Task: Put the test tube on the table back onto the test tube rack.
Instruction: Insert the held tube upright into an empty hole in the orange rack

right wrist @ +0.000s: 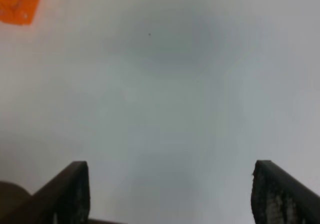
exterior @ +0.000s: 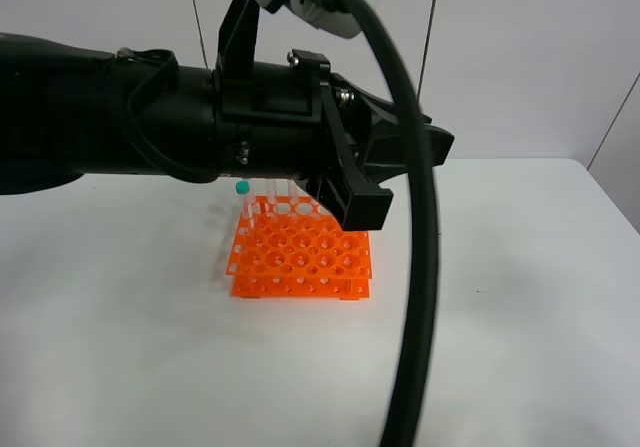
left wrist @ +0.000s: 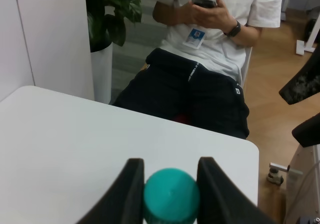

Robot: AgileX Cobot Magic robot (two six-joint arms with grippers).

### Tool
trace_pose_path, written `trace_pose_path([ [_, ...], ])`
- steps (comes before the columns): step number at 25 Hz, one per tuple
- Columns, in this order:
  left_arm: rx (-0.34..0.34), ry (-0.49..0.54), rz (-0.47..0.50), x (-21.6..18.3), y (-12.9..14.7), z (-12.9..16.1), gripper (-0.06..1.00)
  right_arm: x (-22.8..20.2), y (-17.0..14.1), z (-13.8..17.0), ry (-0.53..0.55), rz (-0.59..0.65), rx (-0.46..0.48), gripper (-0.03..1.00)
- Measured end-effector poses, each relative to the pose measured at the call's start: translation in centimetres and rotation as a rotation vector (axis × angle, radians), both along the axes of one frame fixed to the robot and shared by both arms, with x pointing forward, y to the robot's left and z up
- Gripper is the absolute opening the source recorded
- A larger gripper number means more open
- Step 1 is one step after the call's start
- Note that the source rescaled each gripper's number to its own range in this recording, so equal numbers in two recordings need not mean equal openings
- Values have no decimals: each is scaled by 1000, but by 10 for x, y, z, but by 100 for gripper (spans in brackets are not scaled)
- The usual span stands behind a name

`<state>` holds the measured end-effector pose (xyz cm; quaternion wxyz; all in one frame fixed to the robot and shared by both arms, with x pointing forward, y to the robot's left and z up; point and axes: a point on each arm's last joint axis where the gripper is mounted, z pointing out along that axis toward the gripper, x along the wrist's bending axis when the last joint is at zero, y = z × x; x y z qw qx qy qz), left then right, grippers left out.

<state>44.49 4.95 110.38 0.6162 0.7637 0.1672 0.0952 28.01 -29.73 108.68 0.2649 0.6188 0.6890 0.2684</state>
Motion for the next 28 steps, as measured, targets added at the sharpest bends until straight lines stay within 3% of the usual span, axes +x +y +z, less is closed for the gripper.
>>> trace_pose_path([
  [5, 0, 0, -1, 0, 0, 0, 0, -5, 1, -22, -28, 4, 17, 100],
  [14, 0, 0, -1, 0, 0, 0, 0, -37, -4, -20, -279, 4, 40, 100],
  [22, -2, 1, -8, -1, 0, 0, 0, -44, -5, -33, -352, -5, 36, 100],
  [28, -2, 1, -9, -1, 0, 0, 0, -45, -5, -33, -358, -132, 11, 100],
])
